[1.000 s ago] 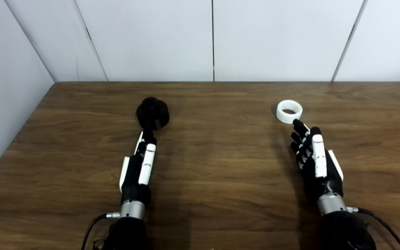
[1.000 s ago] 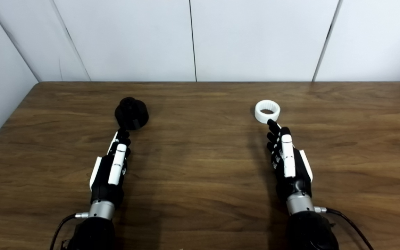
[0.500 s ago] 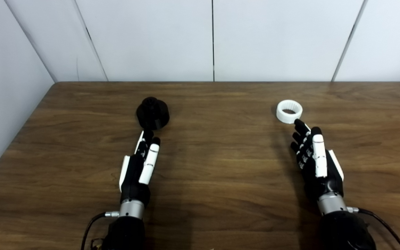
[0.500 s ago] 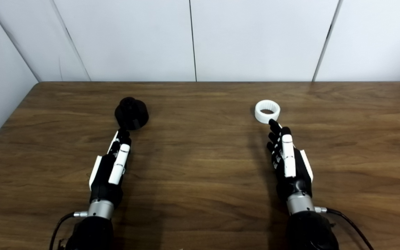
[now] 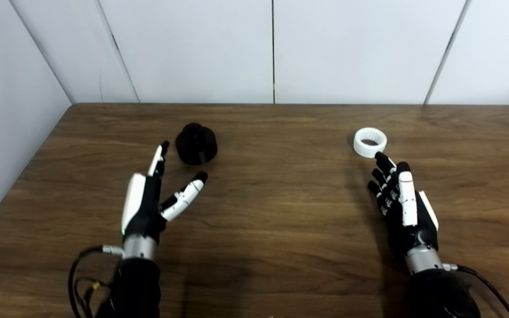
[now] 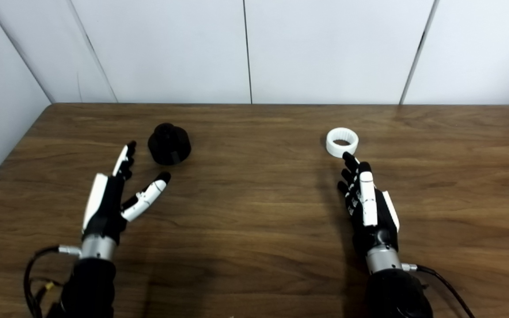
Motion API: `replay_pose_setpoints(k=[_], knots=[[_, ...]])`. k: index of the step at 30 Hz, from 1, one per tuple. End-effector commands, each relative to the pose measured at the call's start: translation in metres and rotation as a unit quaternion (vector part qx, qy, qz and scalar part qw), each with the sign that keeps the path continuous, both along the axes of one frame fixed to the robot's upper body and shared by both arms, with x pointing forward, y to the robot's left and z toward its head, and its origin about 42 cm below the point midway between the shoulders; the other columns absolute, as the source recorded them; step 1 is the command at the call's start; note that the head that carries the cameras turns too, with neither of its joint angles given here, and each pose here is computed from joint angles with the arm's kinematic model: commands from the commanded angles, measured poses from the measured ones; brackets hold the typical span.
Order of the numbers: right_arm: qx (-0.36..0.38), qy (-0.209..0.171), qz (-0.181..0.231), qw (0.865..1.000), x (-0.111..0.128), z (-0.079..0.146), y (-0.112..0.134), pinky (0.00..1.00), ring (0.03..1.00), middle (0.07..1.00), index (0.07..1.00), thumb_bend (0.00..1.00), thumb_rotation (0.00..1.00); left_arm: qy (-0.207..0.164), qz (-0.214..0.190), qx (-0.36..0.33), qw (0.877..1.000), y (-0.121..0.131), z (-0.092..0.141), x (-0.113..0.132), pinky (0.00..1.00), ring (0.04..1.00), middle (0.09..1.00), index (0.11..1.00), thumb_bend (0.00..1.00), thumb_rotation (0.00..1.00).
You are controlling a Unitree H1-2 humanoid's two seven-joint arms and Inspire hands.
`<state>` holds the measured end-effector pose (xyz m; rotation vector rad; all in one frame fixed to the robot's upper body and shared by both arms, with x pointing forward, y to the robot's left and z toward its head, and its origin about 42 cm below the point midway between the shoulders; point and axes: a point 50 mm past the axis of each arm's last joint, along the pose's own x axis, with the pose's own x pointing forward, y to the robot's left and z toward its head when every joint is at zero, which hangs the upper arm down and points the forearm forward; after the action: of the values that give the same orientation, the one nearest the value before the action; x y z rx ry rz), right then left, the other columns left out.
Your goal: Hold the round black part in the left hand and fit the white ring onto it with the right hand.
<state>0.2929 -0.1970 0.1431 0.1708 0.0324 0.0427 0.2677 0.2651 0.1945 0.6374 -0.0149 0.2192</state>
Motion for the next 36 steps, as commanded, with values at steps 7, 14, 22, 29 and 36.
replay_pose_setpoints(k=[7, 14, 22, 29, 36], knots=[[0.003, -0.031, 0.010, 0.999, 0.005, 0.012, 0.005, 0.90, 0.960, 0.953, 0.895, 0.51, 1.00, -0.034, -0.004, 0.133, 0.990, 0.027, 0.047, 0.035, 0.97, 1.000, 1.000, 0.999, 0.92, 0.45], [0.005, -0.030, 0.010, 0.999, 0.005, 0.012, 0.008, 0.92, 0.959, 0.946, 0.894, 0.51, 1.00, -0.003, -0.016, 0.221, 0.975, 0.041, 0.064, 0.067, 0.97, 1.000, 1.000, 0.972, 0.96, 0.50], [0.003, -0.029, 0.009, 1.000, 0.004, 0.010, 0.009, 0.92, 0.953, 0.941, 0.898, 0.51, 1.00, 0.040, -0.035, 0.255, 0.965, 0.051, 0.070, 0.096, 0.96, 1.000, 1.000, 0.956, 1.00, 0.50], [0.005, -0.029, 0.005, 1.000, 0.002, 0.011, 0.009, 0.92, 0.954, 0.940, 0.897, 0.50, 1.00, 0.068, -0.050, 0.266, 0.960, 0.059, 0.074, 0.117, 0.89, 1.000, 0.995, 0.921, 1.00, 0.51], [0.006, -0.030, 0.002, 1.000, 0.001, 0.011, 0.009, 0.91, 0.953, 0.935, 0.892, 0.51, 1.00, 0.086, -0.059, 0.256, 0.961, 0.060, 0.070, 0.131, 0.88, 1.000, 0.985, 0.905, 1.00, 0.52]])
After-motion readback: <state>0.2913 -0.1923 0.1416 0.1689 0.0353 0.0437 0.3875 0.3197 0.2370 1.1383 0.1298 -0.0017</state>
